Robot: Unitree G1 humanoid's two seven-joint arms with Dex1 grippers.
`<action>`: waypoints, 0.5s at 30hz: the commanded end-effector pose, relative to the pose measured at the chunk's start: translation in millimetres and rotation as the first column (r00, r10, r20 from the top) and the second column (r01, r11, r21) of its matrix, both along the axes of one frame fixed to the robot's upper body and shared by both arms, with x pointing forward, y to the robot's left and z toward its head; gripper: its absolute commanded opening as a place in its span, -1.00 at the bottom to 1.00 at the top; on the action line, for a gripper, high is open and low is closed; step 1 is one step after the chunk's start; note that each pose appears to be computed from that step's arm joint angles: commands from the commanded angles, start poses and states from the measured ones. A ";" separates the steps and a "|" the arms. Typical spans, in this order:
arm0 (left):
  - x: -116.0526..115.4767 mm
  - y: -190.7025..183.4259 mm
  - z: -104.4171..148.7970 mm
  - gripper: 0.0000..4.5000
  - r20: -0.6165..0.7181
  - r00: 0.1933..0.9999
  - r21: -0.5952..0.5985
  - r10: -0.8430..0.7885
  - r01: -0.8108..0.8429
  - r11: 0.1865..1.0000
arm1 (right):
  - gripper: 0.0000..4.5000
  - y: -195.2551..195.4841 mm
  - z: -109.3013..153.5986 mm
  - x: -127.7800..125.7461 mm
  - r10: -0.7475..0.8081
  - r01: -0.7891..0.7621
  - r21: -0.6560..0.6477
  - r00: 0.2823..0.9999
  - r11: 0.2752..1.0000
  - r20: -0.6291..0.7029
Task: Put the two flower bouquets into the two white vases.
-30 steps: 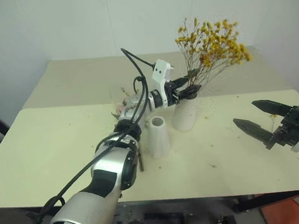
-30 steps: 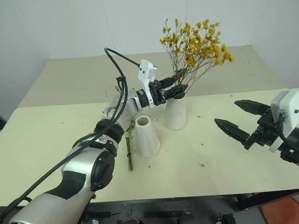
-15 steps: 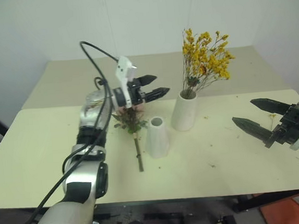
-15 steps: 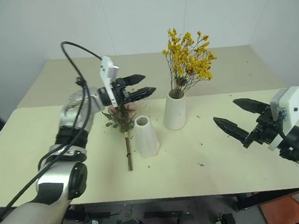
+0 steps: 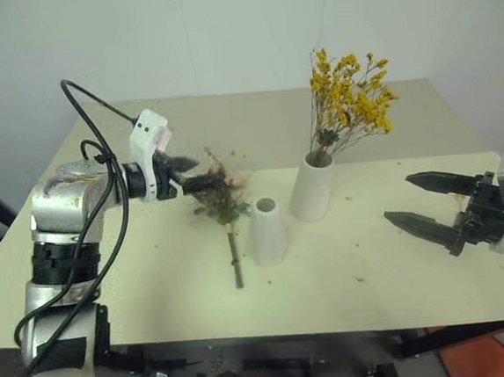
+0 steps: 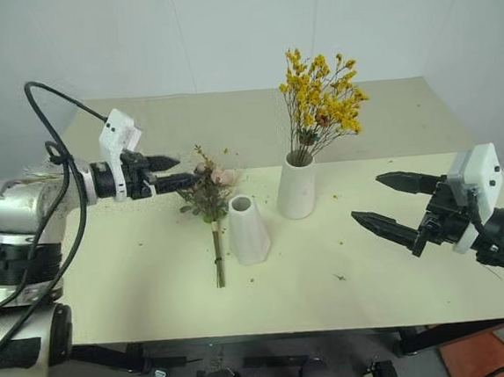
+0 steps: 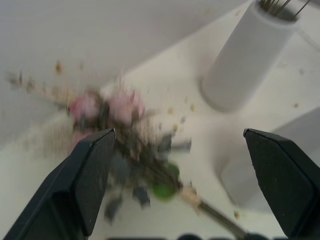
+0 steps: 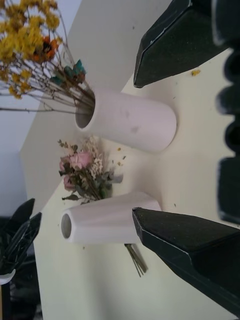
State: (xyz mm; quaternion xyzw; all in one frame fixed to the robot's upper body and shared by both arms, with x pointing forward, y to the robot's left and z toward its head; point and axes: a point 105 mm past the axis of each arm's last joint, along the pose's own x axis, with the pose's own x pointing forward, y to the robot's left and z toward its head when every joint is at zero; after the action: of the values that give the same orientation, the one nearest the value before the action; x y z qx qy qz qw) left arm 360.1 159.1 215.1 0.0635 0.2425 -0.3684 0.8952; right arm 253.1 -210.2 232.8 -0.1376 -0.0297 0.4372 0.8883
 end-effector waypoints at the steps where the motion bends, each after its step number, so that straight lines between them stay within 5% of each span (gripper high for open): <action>1: -7.1 -4.9 -4.6 0.99 -0.081 0.995 0.067 0.051 -0.046 0.997 | 1.00 3.2 12.1 -0.1 0.035 -0.034 -0.021 0.998 0.999 0.047; 7: -1.8 -4.4 -33.2 0.99 -0.242 0.946 0.156 0.214 -0.179 0.971 | 1.00 4.4 15.1 1.3 0.061 -0.059 -0.039 0.997 0.997 0.044; 15: 4.3 -20.9 -52.2 0.99 -0.334 0.915 0.159 0.228 -0.183 0.970 | 1.00 5.2 20.5 -0.9 0.091 -0.088 -0.072 0.995 0.993 0.040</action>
State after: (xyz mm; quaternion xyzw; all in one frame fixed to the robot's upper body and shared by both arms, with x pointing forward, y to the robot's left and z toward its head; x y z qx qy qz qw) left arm 360.5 143.1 151.9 0.0234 0.4366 -0.2609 0.8607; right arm 255.1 -205.7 241.8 -0.1601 -0.0232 0.4724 0.8664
